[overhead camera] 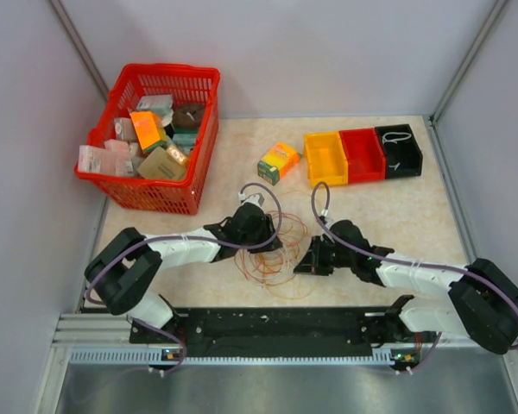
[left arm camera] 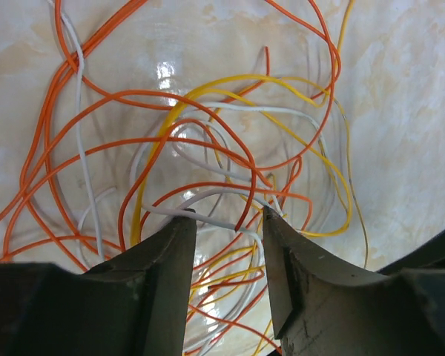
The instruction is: Untangle the cables
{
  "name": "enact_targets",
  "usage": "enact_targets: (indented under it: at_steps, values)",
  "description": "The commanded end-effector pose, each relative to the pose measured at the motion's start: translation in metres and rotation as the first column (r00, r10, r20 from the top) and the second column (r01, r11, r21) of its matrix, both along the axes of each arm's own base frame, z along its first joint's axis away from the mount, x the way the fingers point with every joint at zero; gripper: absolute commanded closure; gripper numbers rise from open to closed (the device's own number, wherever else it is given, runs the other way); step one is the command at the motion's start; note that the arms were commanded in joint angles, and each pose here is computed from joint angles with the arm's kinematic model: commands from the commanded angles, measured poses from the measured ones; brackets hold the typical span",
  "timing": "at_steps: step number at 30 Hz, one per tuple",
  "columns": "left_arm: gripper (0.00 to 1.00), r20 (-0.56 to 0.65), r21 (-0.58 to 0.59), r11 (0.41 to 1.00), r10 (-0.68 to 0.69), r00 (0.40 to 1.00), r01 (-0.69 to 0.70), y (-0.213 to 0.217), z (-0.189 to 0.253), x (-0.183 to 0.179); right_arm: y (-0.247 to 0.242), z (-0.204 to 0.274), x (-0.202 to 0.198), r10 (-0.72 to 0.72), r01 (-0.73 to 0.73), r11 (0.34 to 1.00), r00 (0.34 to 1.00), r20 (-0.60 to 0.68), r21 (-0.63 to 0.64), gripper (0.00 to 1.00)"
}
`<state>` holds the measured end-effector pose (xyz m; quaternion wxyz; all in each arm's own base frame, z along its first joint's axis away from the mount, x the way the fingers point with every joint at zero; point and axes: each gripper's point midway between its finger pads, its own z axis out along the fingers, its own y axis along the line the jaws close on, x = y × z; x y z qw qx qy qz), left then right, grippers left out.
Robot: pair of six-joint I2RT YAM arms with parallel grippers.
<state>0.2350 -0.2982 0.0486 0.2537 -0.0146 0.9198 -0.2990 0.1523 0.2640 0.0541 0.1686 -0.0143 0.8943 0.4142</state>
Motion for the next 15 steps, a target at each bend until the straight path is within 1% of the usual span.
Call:
enact_targets:
  at_steps: [1,5,6,9,13,15]
  values:
    - [0.59,0.009,-0.008,0.998,0.069,0.998,-0.069,-0.01,0.004,0.019,-0.001,0.003,-0.001,-0.005,0.005,1.0,0.999,0.038,0.006,0.99]
    - [0.79,0.054,-0.02,0.997,0.069,0.996,-0.068,-0.01,0.017,0.019,-0.009,-0.001,0.0,-0.025,0.027,0.999,0.998,0.051,-0.029,0.99]
    - [0.82,0.08,-0.024,0.997,0.072,0.994,-0.07,-0.007,0.024,0.019,-0.012,-0.001,0.001,-0.036,0.038,0.998,0.998,0.057,-0.042,0.99]
    - [1.0,0.145,-0.068,0.997,0.046,0.988,-0.037,-0.005,0.052,0.015,-0.023,-0.005,0.006,-0.08,0.086,0.992,0.994,0.077,-0.09,0.99]
    - [1.0,0.255,-0.172,0.984,0.0,0.967,0.045,-0.005,0.107,0.004,-0.042,-0.014,0.01,-0.149,0.163,0.971,0.985,0.087,-0.175,0.99]
    - [1.0,0.313,-0.223,0.965,-0.064,0.948,0.139,-0.008,0.137,-0.01,-0.05,-0.018,0.013,-0.184,0.202,0.957,0.978,0.1,-0.206,0.99]
